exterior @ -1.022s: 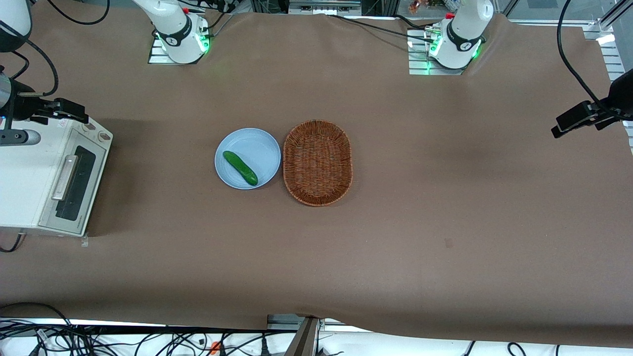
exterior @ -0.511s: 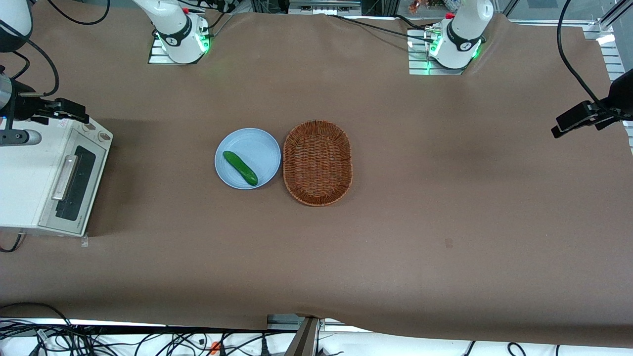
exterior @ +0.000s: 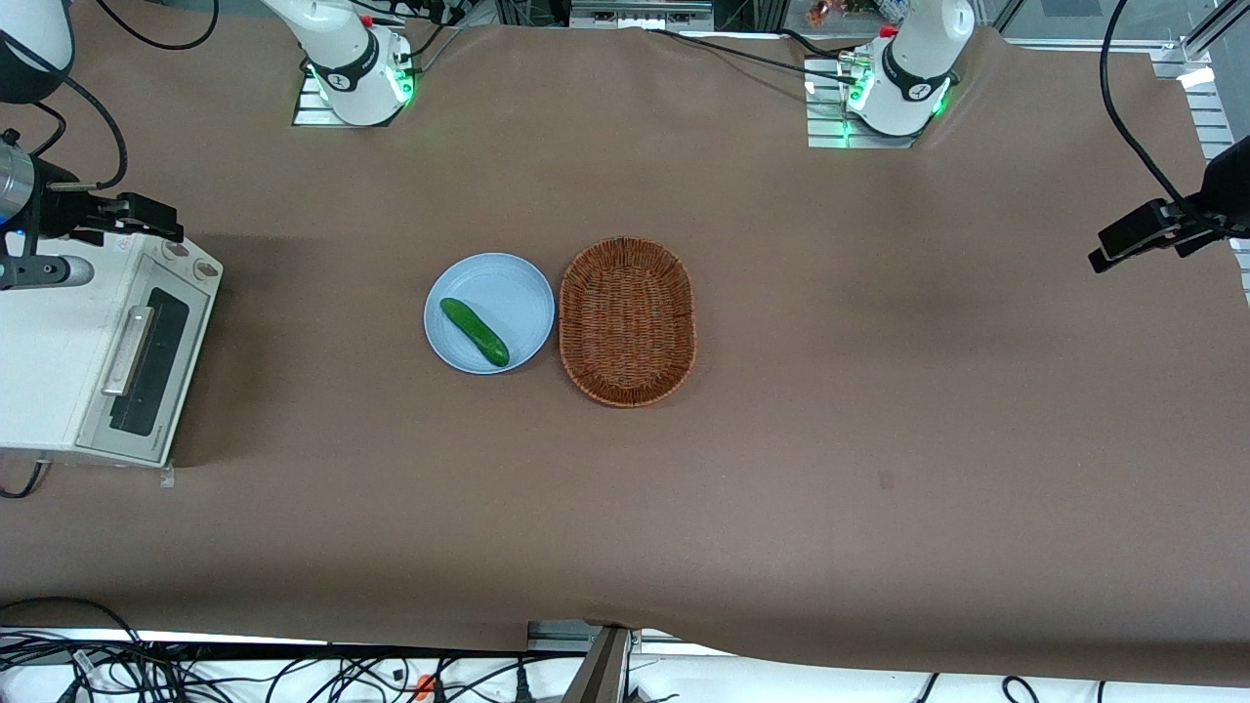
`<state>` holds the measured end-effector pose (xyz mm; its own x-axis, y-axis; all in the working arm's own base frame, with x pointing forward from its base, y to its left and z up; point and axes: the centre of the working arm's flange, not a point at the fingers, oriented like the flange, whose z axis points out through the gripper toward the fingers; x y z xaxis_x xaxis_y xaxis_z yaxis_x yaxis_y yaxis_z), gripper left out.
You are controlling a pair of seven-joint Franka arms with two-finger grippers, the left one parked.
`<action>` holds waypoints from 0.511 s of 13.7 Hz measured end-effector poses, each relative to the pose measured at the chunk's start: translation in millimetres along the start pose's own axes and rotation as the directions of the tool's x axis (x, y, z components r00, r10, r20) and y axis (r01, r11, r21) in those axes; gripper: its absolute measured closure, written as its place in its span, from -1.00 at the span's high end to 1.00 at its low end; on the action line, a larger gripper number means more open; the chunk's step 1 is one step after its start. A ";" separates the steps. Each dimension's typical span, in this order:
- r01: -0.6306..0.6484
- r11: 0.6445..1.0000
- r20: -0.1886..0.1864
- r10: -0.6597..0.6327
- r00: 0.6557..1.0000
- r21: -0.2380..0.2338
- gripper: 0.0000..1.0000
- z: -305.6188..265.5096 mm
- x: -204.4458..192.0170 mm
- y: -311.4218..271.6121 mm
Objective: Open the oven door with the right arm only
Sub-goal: 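Move the right gripper toward the silver handle of the toaster oven door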
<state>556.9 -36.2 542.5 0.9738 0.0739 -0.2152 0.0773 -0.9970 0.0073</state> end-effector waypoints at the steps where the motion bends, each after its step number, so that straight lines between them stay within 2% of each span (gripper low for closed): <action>1: 0.010 1.000 0.005 -0.010 1.000 0.001 1.00 3.0 2.0 0.2; 4: 0.028 1.000 0.019 -0.028 0.999 0.003 0.90 10.9 7.3 0.6; 5: 0.030 1.000 0.031 -0.030 0.999 0.004 0.72 13.3 7.4 0.6; 7: 0.029 1.000 0.060 -0.029 0.998 0.007 0.19 16.7 4.9 0.6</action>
<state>558.2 -36.9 525.2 0.9564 0.1017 -0.2739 0.1042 -0.9945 -0.0057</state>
